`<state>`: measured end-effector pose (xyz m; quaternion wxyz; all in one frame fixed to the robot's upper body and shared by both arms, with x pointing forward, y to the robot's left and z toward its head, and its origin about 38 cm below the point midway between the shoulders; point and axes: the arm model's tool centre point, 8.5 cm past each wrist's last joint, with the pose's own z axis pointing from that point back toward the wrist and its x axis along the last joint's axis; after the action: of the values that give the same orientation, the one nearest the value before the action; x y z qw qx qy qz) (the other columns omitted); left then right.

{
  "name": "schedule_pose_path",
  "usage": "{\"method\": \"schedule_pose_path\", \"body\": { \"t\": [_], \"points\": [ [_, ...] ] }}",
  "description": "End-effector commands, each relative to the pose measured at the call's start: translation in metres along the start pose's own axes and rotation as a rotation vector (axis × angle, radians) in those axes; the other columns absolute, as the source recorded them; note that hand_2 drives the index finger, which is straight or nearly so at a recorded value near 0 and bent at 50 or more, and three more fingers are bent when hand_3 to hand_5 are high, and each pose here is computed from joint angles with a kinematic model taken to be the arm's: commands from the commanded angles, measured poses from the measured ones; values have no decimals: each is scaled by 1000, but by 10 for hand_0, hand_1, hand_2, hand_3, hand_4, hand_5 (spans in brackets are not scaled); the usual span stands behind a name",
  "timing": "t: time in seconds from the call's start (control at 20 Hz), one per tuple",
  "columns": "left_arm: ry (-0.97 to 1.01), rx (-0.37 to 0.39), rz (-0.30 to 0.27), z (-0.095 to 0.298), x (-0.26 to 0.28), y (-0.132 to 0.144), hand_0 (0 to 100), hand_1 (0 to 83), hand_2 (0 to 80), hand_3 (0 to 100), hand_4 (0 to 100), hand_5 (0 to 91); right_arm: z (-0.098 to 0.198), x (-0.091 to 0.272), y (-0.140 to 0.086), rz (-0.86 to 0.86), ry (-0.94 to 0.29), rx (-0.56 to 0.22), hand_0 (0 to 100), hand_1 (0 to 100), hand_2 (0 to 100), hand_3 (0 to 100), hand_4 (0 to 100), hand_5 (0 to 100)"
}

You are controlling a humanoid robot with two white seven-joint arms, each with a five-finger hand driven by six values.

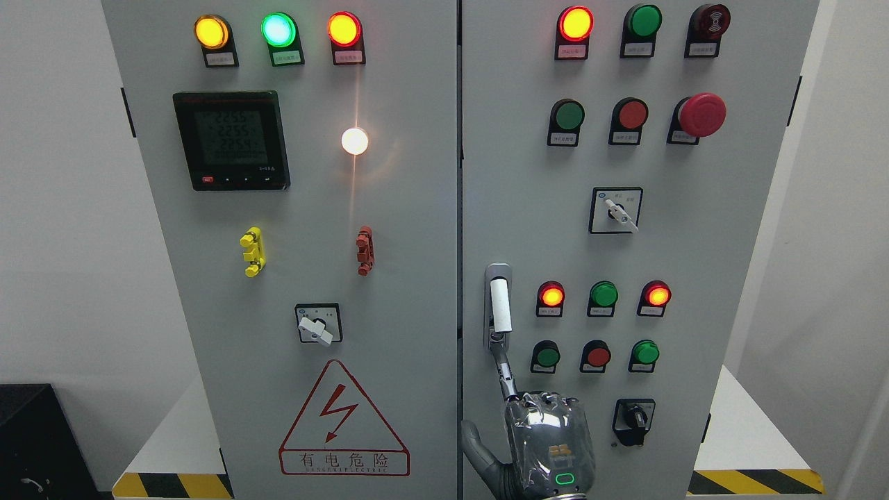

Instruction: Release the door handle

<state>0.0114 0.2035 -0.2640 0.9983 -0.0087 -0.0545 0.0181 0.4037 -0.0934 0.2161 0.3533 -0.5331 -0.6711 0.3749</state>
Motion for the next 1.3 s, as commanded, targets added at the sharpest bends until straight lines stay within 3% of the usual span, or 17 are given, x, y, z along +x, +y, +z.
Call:
{"method": "schedule_pose_path", "body": {
  "t": [0.0,1.15,1.25],
  "points": [
    [2,4,-3,0,8,1,120,556,0,0,0,0,-3,1,-18,-10,-2,-53,392,215,0,1000,1000,1000],
    [3,4,-3,0,7,1,120,556,0,0,0,0,-5,1,-33,-21,-8,-98,394,214,0,1000,1000,1000],
    [2,4,-3,0,8,1,120,556,0,0,0,0,-4,2,-34,-22,-13,-101,395,214,37,1000,1000,1000]
  ]
}}
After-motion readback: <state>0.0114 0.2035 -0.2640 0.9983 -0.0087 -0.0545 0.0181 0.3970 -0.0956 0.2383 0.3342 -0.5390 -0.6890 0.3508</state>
